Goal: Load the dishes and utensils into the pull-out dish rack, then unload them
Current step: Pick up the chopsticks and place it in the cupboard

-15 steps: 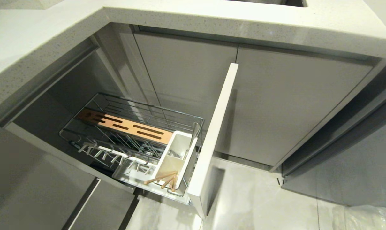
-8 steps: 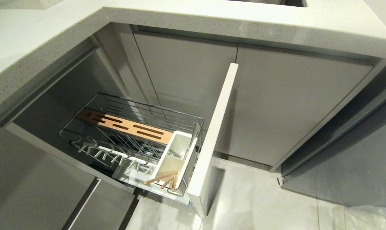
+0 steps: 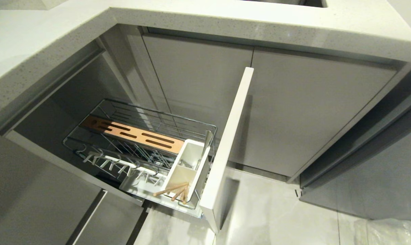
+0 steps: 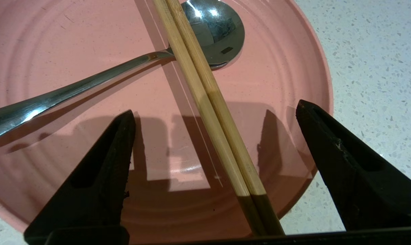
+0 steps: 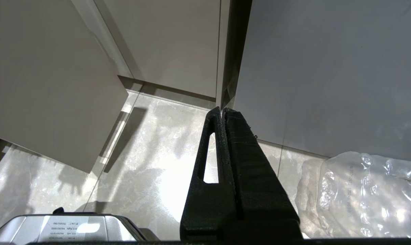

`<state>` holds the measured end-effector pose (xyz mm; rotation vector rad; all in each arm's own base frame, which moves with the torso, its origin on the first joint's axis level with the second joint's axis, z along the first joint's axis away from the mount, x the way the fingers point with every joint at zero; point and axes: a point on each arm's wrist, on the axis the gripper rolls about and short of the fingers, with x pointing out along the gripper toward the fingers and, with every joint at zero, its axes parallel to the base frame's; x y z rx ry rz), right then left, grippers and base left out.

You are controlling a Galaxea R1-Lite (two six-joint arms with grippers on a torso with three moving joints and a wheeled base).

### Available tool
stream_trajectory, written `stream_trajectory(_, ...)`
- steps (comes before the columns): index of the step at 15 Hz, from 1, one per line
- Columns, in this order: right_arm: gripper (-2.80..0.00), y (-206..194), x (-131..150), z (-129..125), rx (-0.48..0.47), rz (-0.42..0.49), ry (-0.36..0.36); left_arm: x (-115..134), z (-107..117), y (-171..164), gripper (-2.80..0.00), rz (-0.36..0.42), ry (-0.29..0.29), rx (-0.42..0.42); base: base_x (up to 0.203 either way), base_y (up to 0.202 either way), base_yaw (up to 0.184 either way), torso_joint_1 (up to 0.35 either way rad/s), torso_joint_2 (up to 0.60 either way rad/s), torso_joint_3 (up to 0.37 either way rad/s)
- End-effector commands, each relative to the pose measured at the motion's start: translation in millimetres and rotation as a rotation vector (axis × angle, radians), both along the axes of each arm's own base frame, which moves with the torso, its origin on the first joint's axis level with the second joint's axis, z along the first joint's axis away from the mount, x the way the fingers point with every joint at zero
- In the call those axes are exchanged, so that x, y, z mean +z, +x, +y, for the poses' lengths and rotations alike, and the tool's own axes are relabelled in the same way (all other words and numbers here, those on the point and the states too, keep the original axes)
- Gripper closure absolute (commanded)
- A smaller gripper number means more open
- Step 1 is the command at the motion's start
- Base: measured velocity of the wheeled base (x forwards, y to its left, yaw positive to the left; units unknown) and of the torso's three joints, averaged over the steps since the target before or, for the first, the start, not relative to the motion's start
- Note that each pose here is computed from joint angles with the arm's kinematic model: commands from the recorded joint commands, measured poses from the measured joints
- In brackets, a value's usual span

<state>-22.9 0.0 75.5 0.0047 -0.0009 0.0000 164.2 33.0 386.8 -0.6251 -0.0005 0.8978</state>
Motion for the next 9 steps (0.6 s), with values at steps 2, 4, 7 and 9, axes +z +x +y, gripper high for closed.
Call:
stream_trajectory(2, 0.00, 0.1, 0.0, 0.0, 0.000, 0.001, 0.000, -2.3, 0.6, 4.3, -2.80, 0.012, -0.003, 0.007, 0.000, 0.000, 0.000, 0.000, 0.00, 0.000)
stream_trajectory(4, 0.00, 0.1, 0.0, 0.0, 0.000, 0.001, 0.000, -2.8, 0.8, 5.9, -2.80, 0.015, -0.004, 0.007, 0.000, 0.000, 0.000, 0.000, 0.00, 0.000)
stream_trajectory(7, 0.00, 0.1, 0.0, 0.0, 0.000, 0.001, 0.000, -2.8, 1.0, 7.4, -2.80, 0.015, -0.005, 0.007, 0.000, 0.000, 0.000, 0.000, 0.00, 0.000)
stream_trajectory(9, 0.00, 0.1, 0.0, 0.0, 0.000, 0.001, 0.000, -2.8, 1.0, 7.4, -2.80, 0.015, -0.005, 0.007, 0.000, 0.000, 0.000, 0.000, 0.00, 0.000)
